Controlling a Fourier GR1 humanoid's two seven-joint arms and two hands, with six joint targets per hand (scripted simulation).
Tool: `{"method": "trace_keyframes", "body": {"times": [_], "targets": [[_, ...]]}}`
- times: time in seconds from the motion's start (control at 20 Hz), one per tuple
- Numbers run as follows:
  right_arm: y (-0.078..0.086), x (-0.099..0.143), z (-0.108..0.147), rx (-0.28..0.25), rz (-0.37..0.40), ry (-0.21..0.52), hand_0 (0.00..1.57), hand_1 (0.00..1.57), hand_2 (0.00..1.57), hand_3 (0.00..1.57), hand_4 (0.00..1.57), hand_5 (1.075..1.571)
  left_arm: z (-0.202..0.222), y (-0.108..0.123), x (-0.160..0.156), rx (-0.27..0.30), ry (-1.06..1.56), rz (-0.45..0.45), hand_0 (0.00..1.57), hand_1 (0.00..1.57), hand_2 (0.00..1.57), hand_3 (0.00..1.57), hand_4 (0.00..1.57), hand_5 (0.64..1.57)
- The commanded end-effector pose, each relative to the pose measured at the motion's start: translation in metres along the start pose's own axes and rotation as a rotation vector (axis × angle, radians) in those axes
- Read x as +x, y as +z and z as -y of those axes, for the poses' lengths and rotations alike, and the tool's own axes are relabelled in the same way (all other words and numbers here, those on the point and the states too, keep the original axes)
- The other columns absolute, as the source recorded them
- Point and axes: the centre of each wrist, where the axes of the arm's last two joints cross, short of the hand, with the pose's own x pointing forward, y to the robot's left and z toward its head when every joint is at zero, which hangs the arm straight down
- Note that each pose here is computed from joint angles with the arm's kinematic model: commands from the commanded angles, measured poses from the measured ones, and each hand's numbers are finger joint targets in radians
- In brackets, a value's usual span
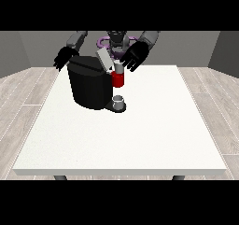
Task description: Insert the coffee pod into the coffee machine and close the lid
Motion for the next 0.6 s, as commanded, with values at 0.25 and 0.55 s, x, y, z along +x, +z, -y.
{"method": "trace_keyframes", "body": {"times": [0.25, 0.55], "targets": [[0.002, -0.004, -0.01, -0.004, -0.01, -0.019, 0.0, 0.0, 0.0, 0.0, 0.53, 1.571, 0.017, -0.009, 0.022, -0.027, 0.011, -0.002, 1.18, 1.18, 1.25, 1.18, 0.49, 1.571], [0.008, -0.016, 0.015, -0.027, -0.002, -0.008, 0.0, 0.0, 0.0, 0.0, 0.45, 1.571, 0.043, -0.002, 0.01, -0.036, 0.011, 0.008, 1.2, 1.2, 1.28, 1.21, 0.52, 1.571]]}}
